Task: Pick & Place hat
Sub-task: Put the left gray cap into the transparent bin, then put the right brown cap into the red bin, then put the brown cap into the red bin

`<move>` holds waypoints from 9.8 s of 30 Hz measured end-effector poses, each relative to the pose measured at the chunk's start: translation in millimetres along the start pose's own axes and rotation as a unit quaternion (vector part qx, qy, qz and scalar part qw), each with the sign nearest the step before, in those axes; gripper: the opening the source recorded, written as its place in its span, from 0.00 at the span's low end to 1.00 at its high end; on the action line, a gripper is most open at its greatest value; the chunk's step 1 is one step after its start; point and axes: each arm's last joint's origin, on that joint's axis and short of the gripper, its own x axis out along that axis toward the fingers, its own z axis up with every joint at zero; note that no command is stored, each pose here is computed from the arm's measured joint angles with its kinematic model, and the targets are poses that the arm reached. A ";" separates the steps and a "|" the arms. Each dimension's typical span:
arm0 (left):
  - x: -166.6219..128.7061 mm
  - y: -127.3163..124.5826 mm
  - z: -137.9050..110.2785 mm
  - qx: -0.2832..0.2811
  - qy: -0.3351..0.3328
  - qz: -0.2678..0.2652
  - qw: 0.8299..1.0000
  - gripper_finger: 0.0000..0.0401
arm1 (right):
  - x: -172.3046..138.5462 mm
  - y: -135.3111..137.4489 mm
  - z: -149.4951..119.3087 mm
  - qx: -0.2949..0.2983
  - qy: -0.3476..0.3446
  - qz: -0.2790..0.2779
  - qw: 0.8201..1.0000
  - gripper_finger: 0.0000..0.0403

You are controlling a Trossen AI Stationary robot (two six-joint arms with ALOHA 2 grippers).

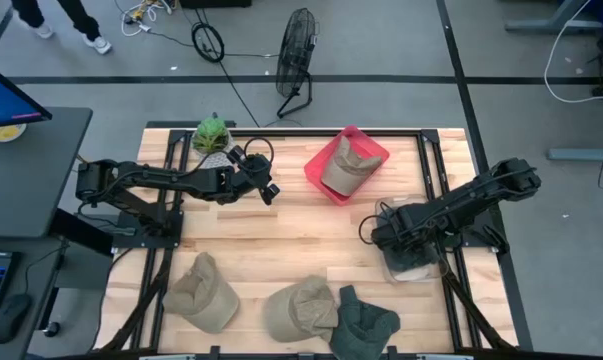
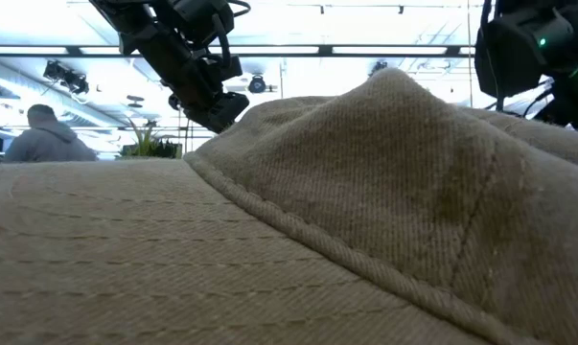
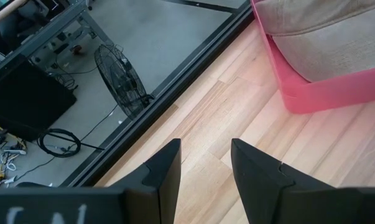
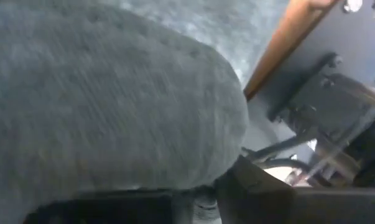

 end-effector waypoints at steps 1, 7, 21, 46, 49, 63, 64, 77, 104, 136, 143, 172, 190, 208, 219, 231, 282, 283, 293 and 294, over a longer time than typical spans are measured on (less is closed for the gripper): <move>0.0 0.0 0.0 0.000 0.000 0.000 1.000 0.36 | 0.6 -0.8 0.9 -0.015 0.001 -0.001 1.000 0.14; 0.0 0.0 0.1 0.000 0.000 0.000 1.000 0.36 | -2.0 -4.5 2.6 -0.078 0.007 -0.013 0.997 0.29; 0.0 0.0 0.1 0.000 0.000 0.000 1.000 0.36 | -94.4 10.1 -10.2 -0.153 -0.075 0.072 0.983 0.46; -68.5 -70.8 -16.0 0.084 0.030 -0.488 0.868 0.36 | -126.1 76.4 -7.6 -0.397 -0.379 0.281 0.787 0.45; -80.4 -78.3 -19.9 0.055 0.052 -0.501 0.862 0.35 | -117.8 86.0 -2.1 -0.424 -0.431 0.296 0.739 0.45; -105.8 -92.6 -25.6 0.027 0.057 -0.522 0.851 0.27 | -65.3 169.1 35.1 -0.493 -0.502 0.345 0.621 0.45; -105.7 -92.5 -25.5 0.027 0.055 -0.520 0.852 0.27 | -62.2 173.3 38.3 -0.495 -0.498 0.340 0.626 0.45; -103.7 -91.6 -24.4 0.056 0.026 -0.500 0.864 0.28 | -29.8 194.7 53.4 -0.509 -0.442 0.345 0.653 0.44; -102.8 -90.9 -24.4 0.044 0.029 -0.484 0.873 0.28 | -132.1 74.8 25.3 -0.348 -0.647 0.038 0.677 0.01; -100.6 -89.5 -23.3 0.038 0.015 -0.447 0.894 0.28 | -140.9 -106.4 147.0 -0.496 -0.555 -0.140 0.653 0.00; -99.2 -88.8 -22.8 0.037 0.014 -0.442 0.896 0.28 | -127.7 -112.6 163.5 -0.553 -0.525 -0.138 0.632 0.00; -97.4 -87.8 -22.4 0.034 0.015 -0.436 0.899 0.28 | -135.9 -98.2 158.3 -0.218 -0.559 0.015 0.800 0.42; -96.1 -86.7 -22.3 0.045 0.002 -0.411 0.911 0.28 | -96.1 -5.5 176.1 -0.109 -0.491 0.095 0.859 0.42; -95.9 -86.4 -23.1 0.047 0.006 -0.409 0.911 0.28 | -119.6 -17.3 155.1 -0.286 -0.452 -0.012 0.845 0.06; -95.8 -86.4 -23.4 0.036 0.012 -0.409 0.912 0.28 | -137.9 -40.6 135.1 -0.525 -0.386 -0.131 0.747 0.04; -95.7 -86.3 -23.8 0.038 0.014 -0.408 0.912 0.28 | -88.8 -34.5 155.9 -0.554 -0.415 -0.123 0.711 0.04; -232.1 -41.5 -108.9 -0.090 0.416 -0.385 0.819 0.28 | -160.7 62.5 52.6 -0.482 -0.524 0.192 0.675 0.33; -234.2 -40.5 -111.0 -0.088 0.420 -0.382 0.819 0.28 | -160.9 63.0 51.9 -0.483 -0.525 0.193 0.674 0.33; -232.7 -26.9 -122.8 -0.049 0.438 -0.311 0.842 0.28 | -161.8 64.8 50.0 -0.484 -0.530 0.196 0.668 0.33; -231.8 -25.9 -123.0 -0.043 0.437 -0.307 0.844 0.28 | -162.1 64.9 50.0 -0.484 -0.531 0.197 0.667 0.33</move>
